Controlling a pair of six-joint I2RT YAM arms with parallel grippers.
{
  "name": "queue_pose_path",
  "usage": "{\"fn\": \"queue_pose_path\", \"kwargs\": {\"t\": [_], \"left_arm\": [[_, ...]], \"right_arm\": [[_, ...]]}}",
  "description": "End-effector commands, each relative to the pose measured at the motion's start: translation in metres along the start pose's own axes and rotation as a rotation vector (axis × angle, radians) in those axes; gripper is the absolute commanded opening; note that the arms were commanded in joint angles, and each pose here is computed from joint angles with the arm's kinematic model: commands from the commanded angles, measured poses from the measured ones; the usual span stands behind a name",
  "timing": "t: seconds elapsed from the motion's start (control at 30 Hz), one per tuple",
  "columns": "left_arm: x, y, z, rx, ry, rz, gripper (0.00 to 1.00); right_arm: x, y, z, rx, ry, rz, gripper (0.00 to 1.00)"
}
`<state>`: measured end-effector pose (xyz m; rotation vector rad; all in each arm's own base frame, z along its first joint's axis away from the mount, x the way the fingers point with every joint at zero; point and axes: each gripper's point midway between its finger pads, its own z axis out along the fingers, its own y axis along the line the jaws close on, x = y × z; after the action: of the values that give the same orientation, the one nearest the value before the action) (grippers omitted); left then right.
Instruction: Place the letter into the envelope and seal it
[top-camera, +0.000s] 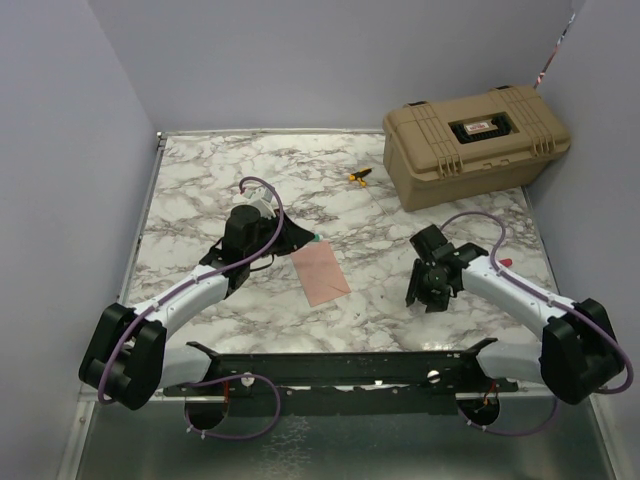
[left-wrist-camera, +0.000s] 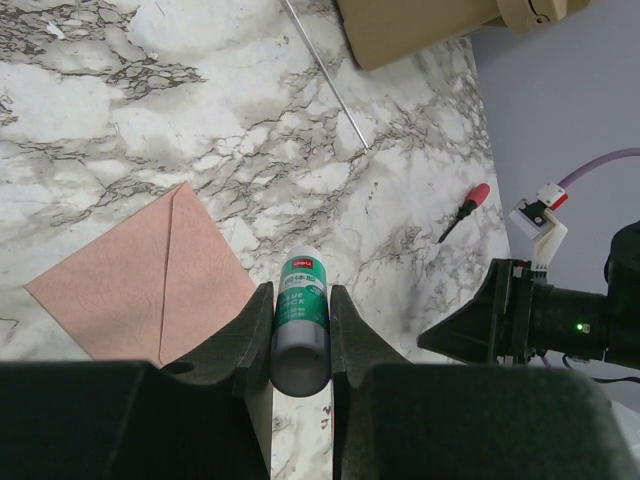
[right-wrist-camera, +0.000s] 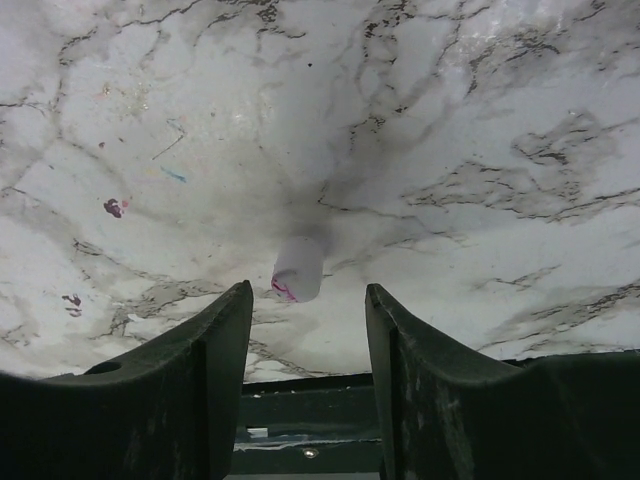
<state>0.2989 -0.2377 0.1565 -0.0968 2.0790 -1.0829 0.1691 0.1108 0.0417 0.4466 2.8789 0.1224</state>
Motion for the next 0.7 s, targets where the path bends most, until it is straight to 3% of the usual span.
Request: {"fn": "queue_pose_path", "kwargs": {"t": [0.0,0.67], "left_arm": [[-0.007,-0.011,0.0,0.04,-0.015,0.021,0.0],[-0.004,-0.009,-0.002,0.038,-0.013,0.019,0.0]], "right_arm": [[0.004,0.004,0.011,0.007,0.022,-0.005,0.51],[0.014,0.003,0.026,0.031,0.072,-0.015,0.34]]}}
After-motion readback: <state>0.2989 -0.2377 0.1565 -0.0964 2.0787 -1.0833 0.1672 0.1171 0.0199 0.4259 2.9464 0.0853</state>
